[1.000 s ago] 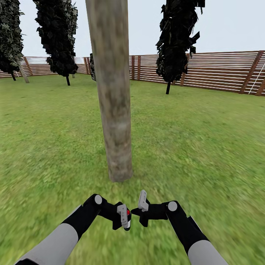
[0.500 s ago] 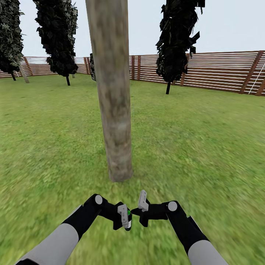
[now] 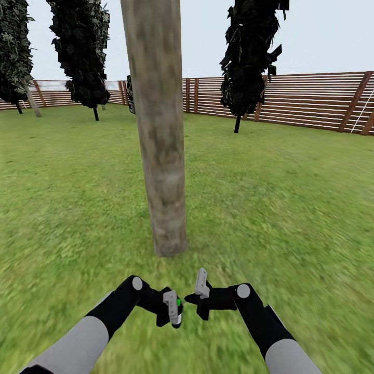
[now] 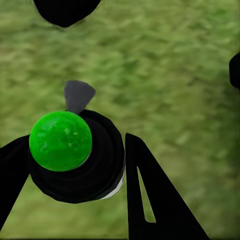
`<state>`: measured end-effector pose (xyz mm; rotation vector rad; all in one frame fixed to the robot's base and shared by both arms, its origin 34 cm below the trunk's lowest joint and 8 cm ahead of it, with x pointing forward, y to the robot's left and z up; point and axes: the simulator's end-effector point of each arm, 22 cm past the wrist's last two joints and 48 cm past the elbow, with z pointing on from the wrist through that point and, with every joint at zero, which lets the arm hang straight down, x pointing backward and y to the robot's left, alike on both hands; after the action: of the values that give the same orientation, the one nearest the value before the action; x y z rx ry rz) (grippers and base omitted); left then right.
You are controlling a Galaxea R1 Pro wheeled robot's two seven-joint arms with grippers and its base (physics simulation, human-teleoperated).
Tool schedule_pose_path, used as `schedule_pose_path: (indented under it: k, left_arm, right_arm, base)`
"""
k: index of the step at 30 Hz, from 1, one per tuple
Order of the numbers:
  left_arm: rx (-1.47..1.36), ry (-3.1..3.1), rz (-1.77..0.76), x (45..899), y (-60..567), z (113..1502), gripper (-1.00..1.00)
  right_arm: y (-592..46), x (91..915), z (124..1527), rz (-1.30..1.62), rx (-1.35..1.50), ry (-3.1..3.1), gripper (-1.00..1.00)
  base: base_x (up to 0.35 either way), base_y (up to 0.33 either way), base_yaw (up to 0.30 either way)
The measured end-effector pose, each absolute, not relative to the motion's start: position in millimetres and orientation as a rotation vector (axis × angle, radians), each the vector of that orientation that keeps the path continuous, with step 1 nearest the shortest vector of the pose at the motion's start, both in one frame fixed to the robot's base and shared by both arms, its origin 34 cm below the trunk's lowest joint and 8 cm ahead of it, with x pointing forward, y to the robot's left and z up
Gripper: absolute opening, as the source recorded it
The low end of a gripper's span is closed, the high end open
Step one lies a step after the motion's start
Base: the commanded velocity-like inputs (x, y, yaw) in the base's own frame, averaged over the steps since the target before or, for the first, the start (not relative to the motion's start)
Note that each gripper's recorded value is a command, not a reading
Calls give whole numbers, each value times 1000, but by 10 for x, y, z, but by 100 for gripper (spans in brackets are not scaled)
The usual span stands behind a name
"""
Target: In the garden, pick up the pesticide atomizer on the floor and spray pesticide onto both trees until each tree trunk is fully covered.
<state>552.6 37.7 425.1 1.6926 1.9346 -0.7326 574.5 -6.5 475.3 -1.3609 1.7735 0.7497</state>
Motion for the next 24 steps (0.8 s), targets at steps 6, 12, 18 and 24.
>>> schedule_pose_path:
  k: [6,12,18,24]
  left_arm:
    - [1756,1978,-656,5516,663,4104,-100]
    - [1757,2088,-548,5569,1421,3935,-100]
    - [1722,2214,-437,5594,2324,3856,-100]
    - [1436,2313,-386,5824,2831,3935,-100]
  right_arm:
    - [-63,5742,4754,751,-1362,1773,-100]
    - [-61,5740,4753,752,-1362,1772,-100]
    - [-101,5743,4735,747,-1364,1777,100]
    - [-239,5679,4564,750,-1355,1827,100]
  base:
    - [0,0,0]
    - [0,0,0]
    - [0,0,0]
    - [0,0,0]
